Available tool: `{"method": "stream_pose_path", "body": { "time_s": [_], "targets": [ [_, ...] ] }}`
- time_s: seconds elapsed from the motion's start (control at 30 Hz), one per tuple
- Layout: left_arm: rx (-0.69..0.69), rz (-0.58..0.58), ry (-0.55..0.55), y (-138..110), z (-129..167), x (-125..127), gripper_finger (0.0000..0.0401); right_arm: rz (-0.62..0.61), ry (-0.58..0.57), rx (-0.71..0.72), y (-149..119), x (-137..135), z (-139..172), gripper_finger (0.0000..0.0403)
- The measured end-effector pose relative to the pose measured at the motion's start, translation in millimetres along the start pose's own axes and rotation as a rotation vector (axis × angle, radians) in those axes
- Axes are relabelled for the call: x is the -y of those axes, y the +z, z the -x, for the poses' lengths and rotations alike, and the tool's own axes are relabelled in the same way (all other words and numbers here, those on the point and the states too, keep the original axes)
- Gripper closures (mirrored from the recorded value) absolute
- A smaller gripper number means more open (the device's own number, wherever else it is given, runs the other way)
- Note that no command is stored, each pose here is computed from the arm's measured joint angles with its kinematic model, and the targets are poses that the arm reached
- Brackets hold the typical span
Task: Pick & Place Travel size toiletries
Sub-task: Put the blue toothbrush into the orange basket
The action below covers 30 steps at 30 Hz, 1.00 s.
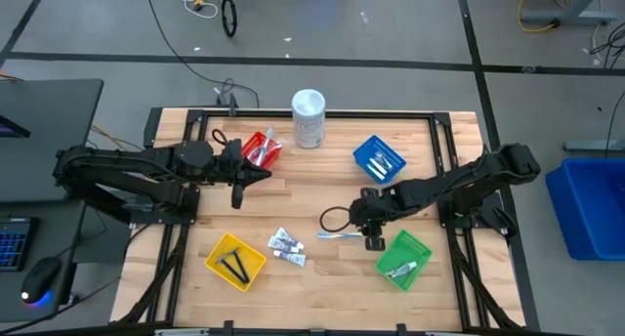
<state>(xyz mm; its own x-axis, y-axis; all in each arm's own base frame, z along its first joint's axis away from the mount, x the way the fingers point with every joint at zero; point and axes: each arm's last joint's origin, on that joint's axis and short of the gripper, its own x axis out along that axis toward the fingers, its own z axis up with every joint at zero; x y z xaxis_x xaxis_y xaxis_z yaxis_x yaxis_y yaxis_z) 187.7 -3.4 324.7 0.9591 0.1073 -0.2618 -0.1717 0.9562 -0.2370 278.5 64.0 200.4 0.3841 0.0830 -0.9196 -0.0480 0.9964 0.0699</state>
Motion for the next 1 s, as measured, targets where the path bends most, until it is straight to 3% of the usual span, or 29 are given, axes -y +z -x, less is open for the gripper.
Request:
{"method": "stream_pose_path", "body": {
  "time_s": [0.23, 0.4, 0.7, 1.0],
  "targets": [
    [-0.002, 0.001, 0.001, 0, 0, 0, 0.0392, 0.017, 0.036, 0.037, -16, -6, -19, 0.0192],
    [-0.002, 0.007, 0.003, 0, 0, 0, 0.0381, 0.040, 0.048, 0.078, -25, -7, -29, 0.0161],
    [0.005, 0.014, 0.025, 0, 0, -1, 0.0394, 0.064, 0.024, 0.193, -40, -3, -46, 0.0161],
    [0.015, 0.014, 0.060, 0, 0, -2, 0.0381, 0.131, 0.024, 0.280, -44, -2, -52, 0.0175]
  ]
}}
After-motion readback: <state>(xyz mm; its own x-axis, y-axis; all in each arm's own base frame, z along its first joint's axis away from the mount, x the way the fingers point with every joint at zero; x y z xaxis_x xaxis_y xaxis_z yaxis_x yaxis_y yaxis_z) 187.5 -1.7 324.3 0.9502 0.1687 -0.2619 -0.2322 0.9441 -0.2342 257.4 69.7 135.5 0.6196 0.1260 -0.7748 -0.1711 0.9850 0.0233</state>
